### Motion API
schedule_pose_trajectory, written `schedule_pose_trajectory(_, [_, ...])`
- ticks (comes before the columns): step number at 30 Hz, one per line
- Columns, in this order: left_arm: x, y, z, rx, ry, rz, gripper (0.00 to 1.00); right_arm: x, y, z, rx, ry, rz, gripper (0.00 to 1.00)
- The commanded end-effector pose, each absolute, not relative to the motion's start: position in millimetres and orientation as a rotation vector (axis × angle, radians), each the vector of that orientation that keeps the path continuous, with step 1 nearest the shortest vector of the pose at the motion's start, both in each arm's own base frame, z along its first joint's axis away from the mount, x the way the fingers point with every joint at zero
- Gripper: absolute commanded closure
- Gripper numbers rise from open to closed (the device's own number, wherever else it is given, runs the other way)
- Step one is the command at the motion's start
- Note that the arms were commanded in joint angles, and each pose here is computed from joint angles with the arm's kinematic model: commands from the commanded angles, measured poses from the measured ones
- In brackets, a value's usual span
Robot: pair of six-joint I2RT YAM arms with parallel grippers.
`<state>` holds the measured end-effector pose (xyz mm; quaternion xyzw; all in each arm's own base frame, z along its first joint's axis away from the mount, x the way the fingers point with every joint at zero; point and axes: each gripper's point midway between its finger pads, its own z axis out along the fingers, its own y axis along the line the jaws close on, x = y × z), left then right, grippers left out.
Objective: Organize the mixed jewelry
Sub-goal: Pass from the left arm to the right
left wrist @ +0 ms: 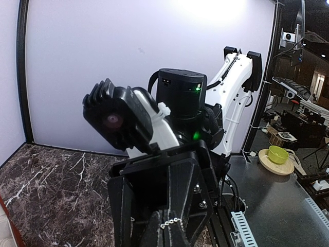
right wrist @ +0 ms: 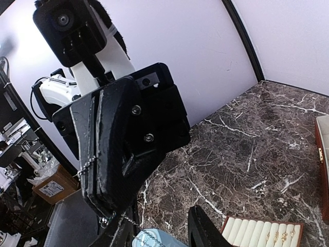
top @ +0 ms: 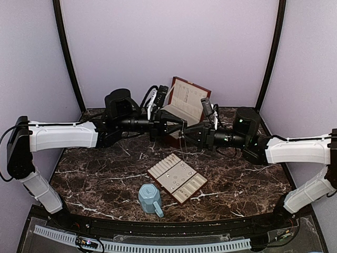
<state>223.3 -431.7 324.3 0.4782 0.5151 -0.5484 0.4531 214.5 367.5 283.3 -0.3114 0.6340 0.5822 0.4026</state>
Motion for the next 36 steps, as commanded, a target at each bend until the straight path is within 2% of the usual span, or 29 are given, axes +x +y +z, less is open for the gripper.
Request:
schedule_pose_trajectory(1, [217, -426, 342, 1.168, 1.212, -1.35, 1.0, 208, 372, 304, -0.81, 1.51, 1.506, 0.63])
schedule_pose_trajectory(7, [216, -425, 346, 1.165, 1.2, -1.357, 1.0, 211, 373, 301, -0.797, 1.518, 1.506, 0.72])
schedule_pose_trajectory(15, [212, -421, 352, 1.158, 1.185, -1.363, 1.0, 220, 375, 291, -0.752, 1.533, 1.497, 0.76])
schedule_pose_trajectory(26, [215, -413, 353, 1.127, 1.197, -1.319, 1.0, 226, 365, 276, -0.667, 1.576, 1.468, 0.91])
schedule_pose_trajectory(29, [217, -412, 350, 1.125, 1.206, -1.317, 1.0, 224, 363, 278, -0.666, 1.567, 1.481, 0.96])
schedule_pose_trajectory(36, [220, -411, 346, 1.124, 1.222, -1.323, 1.0, 226, 365, 298, -0.672, 1.502, 1.499, 1.0])
